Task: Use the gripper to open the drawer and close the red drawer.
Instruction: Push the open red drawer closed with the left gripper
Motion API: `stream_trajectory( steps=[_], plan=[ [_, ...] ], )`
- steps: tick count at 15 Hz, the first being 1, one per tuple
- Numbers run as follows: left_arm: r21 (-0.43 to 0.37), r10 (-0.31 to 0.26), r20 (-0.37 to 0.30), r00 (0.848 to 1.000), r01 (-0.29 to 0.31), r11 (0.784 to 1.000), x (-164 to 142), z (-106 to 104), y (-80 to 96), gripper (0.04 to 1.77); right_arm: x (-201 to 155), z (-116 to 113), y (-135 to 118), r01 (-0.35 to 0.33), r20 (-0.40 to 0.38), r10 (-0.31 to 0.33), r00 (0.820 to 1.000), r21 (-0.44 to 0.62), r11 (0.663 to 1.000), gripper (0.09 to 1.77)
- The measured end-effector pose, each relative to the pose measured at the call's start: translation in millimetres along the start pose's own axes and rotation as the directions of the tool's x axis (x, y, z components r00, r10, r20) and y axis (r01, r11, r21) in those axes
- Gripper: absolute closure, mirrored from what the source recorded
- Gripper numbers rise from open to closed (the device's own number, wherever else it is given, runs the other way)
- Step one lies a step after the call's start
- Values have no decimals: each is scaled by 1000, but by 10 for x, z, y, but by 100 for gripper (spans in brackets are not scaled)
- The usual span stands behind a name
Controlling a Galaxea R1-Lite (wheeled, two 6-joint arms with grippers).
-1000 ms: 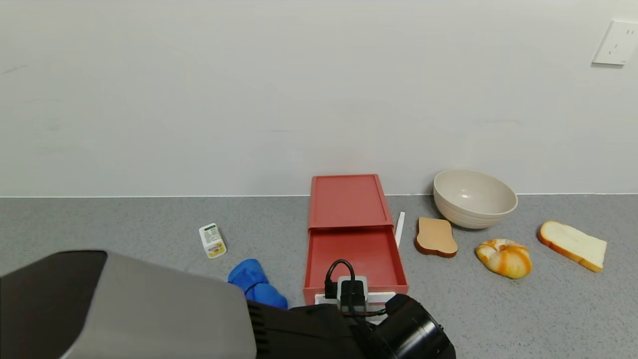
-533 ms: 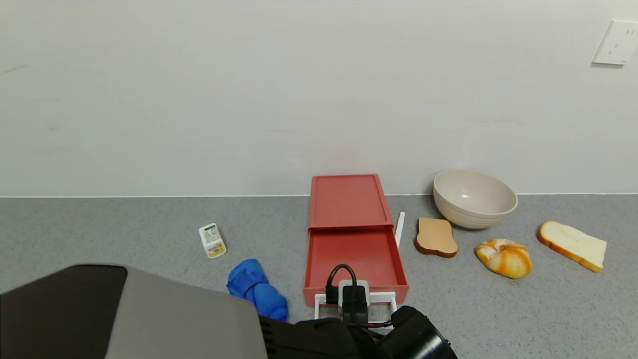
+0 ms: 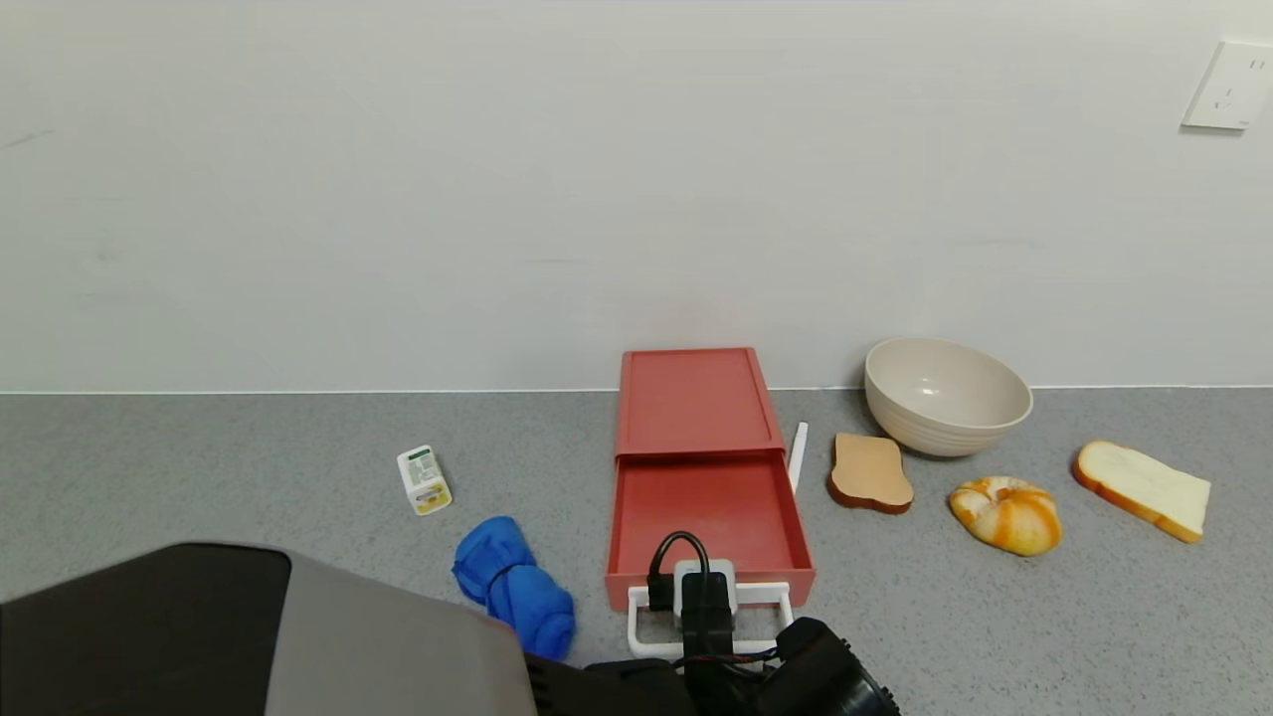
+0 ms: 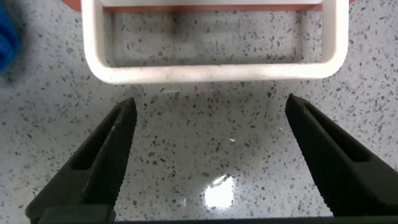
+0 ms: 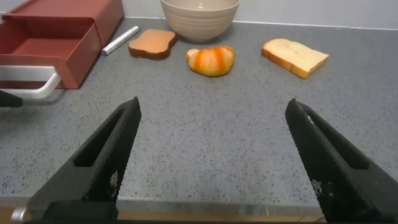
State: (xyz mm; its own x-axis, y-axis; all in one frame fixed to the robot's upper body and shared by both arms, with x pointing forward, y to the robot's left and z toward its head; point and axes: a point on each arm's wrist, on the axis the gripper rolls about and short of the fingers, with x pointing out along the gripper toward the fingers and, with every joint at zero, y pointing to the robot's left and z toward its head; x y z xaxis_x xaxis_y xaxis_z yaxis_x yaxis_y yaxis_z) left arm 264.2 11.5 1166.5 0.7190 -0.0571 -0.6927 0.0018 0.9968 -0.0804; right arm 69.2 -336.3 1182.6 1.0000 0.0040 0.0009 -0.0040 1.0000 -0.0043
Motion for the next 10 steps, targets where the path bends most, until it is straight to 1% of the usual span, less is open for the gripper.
stream_trajectory(
  steps=[3, 7, 10],
  plan=[
    [9, 4, 15, 1000, -4, 1000, -4, -3, -8, 9, 0, 0, 0, 0, 0, 0, 1000, 0, 1000, 15],
    [22, 28, 55, 998, -29, 999, 1, 3, -11, 9, 0, 0, 0, 0, 0, 0, 1000, 0, 1000, 15],
    [25, 29, 56, 998, -30, 999, 16, -3, -22, 9, 0, 0, 0, 0, 0, 0, 1000, 0, 1000, 15]
  ],
)
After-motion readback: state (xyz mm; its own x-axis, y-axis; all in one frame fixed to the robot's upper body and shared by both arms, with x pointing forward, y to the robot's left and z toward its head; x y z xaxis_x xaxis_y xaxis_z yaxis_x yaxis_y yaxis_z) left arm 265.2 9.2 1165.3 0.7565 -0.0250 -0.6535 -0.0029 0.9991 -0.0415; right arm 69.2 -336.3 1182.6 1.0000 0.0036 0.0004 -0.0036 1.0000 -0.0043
